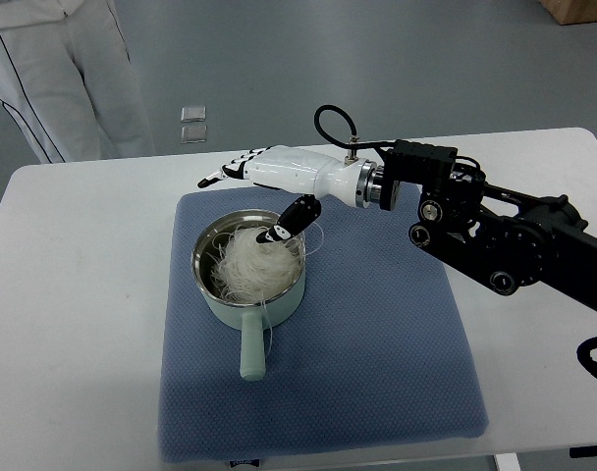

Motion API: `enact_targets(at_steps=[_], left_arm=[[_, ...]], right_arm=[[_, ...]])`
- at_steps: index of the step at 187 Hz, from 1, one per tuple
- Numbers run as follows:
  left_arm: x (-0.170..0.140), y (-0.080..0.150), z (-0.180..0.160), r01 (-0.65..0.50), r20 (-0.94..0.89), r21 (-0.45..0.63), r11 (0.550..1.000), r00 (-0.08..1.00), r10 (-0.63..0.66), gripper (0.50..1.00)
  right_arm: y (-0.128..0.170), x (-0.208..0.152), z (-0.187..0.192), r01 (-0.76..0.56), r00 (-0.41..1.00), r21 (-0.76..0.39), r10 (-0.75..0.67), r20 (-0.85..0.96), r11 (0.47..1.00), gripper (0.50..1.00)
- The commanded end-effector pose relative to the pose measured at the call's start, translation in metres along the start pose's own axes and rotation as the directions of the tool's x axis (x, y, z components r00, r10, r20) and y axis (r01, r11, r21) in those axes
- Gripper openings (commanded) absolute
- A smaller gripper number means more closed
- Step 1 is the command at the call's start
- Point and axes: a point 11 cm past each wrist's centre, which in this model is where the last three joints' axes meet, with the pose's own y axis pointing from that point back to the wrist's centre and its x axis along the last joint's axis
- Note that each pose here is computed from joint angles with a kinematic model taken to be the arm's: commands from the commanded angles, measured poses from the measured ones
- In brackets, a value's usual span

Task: Put vermicelli into pot with right hand

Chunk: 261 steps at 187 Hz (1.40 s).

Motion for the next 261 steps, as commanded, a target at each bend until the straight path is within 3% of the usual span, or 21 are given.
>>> enact_targets(at_steps=[1,54,107,163,229,261], left_arm=[[0.000,0.000,0.000,0.000,0.000,0.000,1.000,1.000,0.000,1.000],[0.000,0.000,0.000,0.000,0.000,0.000,1.000,1.000,0.000,1.000],[0.000,0.000,0.000,0.001,-0.001,0.000,1.000,1.000,-0.001,1.000],[0.000,0.000,0.000,0.001,-0.003,0.000,1.000,1.000,-0.001,1.000],[0.000,0.000,0.000,0.000,-0.003,0.000,1.000,1.000,0.000,1.000],[0.000,0.000,0.000,0.000,-0.003,0.000,1.000,1.000,0.000,1.000]], right_arm=[[0.001,0.005,0.000,-0.037,0.998,0.006,0.037,0.045,0.999,0.889],[0.025,0.035,0.022,-0.294,0.883,-0.060,0.295,0.365,0.954,0.893],[0.076,0.026,0.091,-0.450,0.561,-0.324,0.546,0.622,0.832,0.893],[0.108,-0.023,0.126,-0.446,0.263,-0.532,0.674,0.691,0.720,0.893],[0.135,-0.034,0.155,-0.429,-0.043,-0.688,0.748,0.662,0.585,0.893],[0.143,-0.053,0.167,-0.341,-0.133,-0.752,0.763,0.632,0.563,0.893]])
